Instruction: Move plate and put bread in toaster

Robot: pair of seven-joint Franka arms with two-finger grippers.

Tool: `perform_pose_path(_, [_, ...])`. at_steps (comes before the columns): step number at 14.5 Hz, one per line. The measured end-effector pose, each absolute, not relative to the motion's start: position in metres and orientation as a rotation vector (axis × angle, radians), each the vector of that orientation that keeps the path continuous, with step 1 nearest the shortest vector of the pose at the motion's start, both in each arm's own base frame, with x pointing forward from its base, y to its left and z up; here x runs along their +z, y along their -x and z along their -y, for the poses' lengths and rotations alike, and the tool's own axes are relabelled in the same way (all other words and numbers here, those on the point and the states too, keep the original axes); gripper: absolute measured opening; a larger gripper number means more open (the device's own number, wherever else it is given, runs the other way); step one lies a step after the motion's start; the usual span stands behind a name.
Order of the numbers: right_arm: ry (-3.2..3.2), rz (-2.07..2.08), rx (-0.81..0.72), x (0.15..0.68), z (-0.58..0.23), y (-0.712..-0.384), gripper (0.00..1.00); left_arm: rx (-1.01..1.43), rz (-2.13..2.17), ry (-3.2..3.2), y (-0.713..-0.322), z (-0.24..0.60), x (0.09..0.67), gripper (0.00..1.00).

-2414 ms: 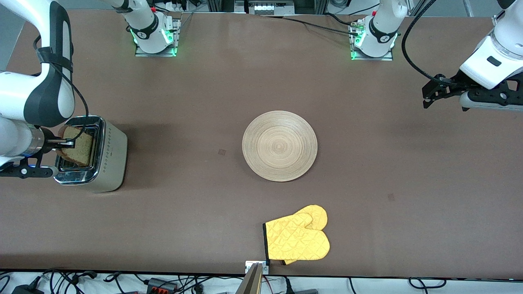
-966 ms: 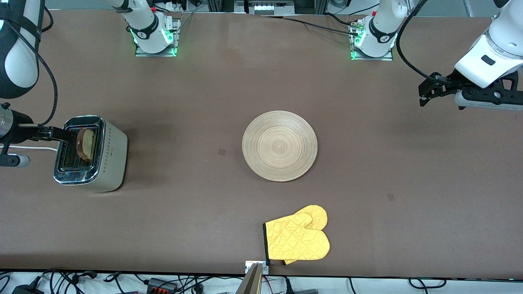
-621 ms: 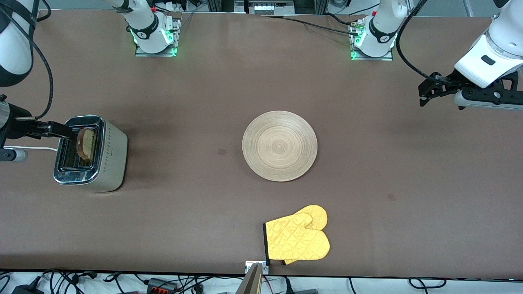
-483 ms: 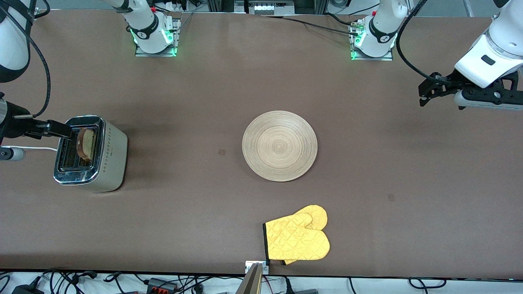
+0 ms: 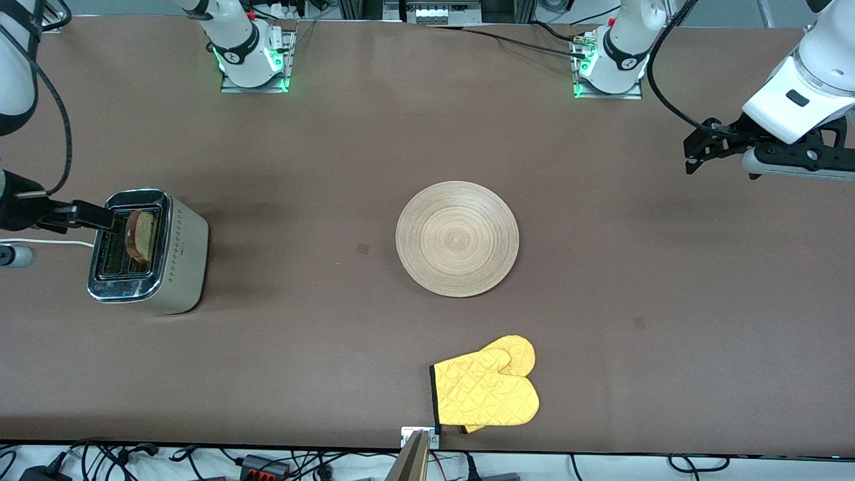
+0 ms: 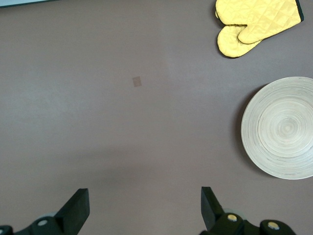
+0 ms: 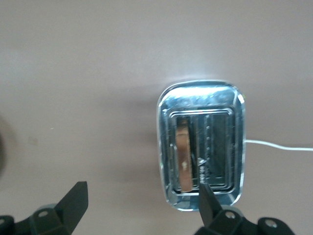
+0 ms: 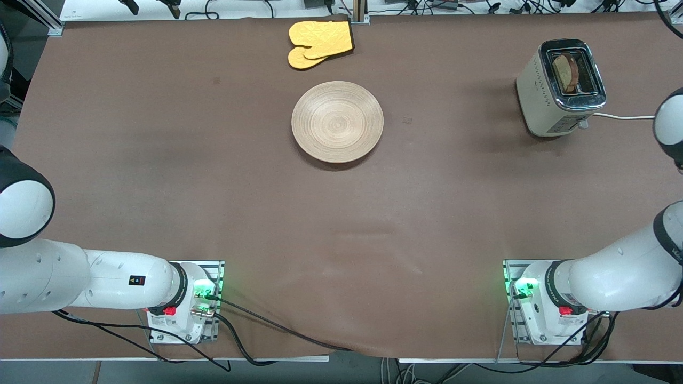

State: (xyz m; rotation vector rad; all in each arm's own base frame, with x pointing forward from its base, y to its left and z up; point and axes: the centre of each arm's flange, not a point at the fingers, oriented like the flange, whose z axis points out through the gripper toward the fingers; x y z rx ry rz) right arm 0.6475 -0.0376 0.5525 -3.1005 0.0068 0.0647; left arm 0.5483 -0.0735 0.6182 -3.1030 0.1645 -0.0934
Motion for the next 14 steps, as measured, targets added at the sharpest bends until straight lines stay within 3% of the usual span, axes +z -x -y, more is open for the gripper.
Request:
perform_pose_path(6, [3.102,-0.04,0.021,0.575,0.041,-0.635,1.0,-0.093,-0.167,3.103,-0.548,0.075,0.618,1.0])
perform_pose_path(14, [3.155,-0.016,0.033,0.565,0.038,-0.575,1.0,-0.092,-0.169,3.103,-0.548,0.075,0.618,1.0])
